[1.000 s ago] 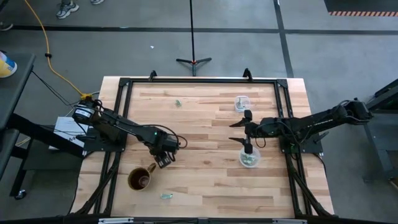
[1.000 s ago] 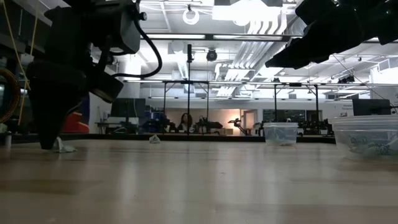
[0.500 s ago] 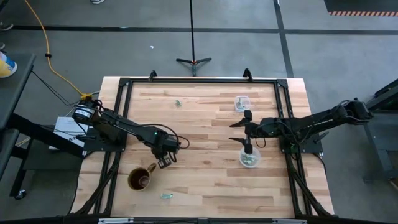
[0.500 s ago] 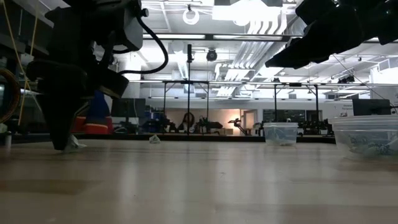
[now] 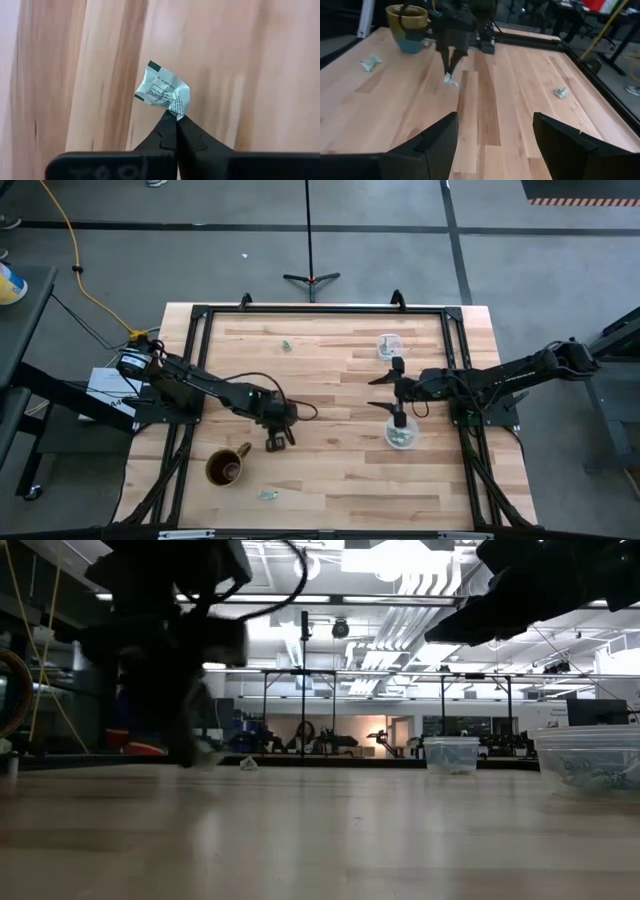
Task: Pick and place items into bin
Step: Put the green stevia packet into the bottom transparent bin
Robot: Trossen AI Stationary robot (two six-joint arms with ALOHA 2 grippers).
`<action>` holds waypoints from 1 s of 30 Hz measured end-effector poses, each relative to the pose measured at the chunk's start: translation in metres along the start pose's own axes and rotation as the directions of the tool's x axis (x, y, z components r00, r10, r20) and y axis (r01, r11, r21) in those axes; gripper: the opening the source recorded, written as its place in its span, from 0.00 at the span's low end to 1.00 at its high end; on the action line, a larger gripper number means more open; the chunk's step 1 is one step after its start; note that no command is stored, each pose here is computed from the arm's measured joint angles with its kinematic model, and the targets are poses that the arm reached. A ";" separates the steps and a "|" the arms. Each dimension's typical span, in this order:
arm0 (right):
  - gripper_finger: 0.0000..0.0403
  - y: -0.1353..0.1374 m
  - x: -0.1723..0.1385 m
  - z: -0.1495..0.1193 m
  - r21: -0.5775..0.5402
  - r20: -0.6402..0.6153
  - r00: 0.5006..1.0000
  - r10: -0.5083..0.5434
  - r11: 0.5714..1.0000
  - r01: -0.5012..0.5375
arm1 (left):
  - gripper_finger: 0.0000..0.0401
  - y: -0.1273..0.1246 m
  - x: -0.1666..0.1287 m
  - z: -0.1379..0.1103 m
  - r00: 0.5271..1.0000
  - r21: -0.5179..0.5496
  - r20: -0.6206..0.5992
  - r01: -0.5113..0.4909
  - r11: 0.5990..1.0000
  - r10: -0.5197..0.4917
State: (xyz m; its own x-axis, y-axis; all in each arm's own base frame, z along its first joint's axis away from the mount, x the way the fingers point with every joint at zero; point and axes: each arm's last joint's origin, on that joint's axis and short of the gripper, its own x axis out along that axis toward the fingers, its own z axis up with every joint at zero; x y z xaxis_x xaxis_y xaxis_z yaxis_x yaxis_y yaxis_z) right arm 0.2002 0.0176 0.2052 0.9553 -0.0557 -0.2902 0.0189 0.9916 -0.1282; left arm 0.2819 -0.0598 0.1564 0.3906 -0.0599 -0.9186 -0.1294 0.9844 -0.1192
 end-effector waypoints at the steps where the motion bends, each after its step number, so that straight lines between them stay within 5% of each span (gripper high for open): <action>1: 0.61 0.000 0.000 0.001 -0.005 0.006 1.000 0.011 1.000 -0.011 | 0.06 0.001 0.000 0.004 0.999 0.020 0.038 0.015 1.000 -0.015; 6: 0.61 0.002 0.000 0.004 -0.062 0.043 0.995 0.085 0.995 -0.083 | 0.06 0.012 -0.004 0.032 0.962 0.090 0.267 0.043 0.995 -0.066; 12: 0.61 0.006 0.001 0.006 -0.249 0.082 0.974 0.212 0.950 -0.186 | 0.06 0.028 -0.017 0.064 0.830 0.198 0.505 0.155 0.968 -0.237; 20: 0.61 0.011 0.022 0.000 -0.500 0.115 0.965 0.235 0.853 -0.148 | 0.06 0.033 -0.022 0.071 0.798 0.252 0.538 0.156 0.955 -0.272; 30: 0.61 0.006 0.074 0.014 -0.509 0.055 0.980 0.190 0.850 -0.136 | 0.06 0.032 -0.022 0.071 0.794 0.266 0.542 0.149 0.952 -0.276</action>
State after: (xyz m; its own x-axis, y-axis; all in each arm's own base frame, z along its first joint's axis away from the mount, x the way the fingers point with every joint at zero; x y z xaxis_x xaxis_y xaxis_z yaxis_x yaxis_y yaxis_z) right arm 0.2747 0.0209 0.1963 0.9563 0.1403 -0.2567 -0.2643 0.7905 -0.5525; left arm 0.3340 -0.0147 0.1995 0.8399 -0.2296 -0.4918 0.1777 0.9725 -0.1505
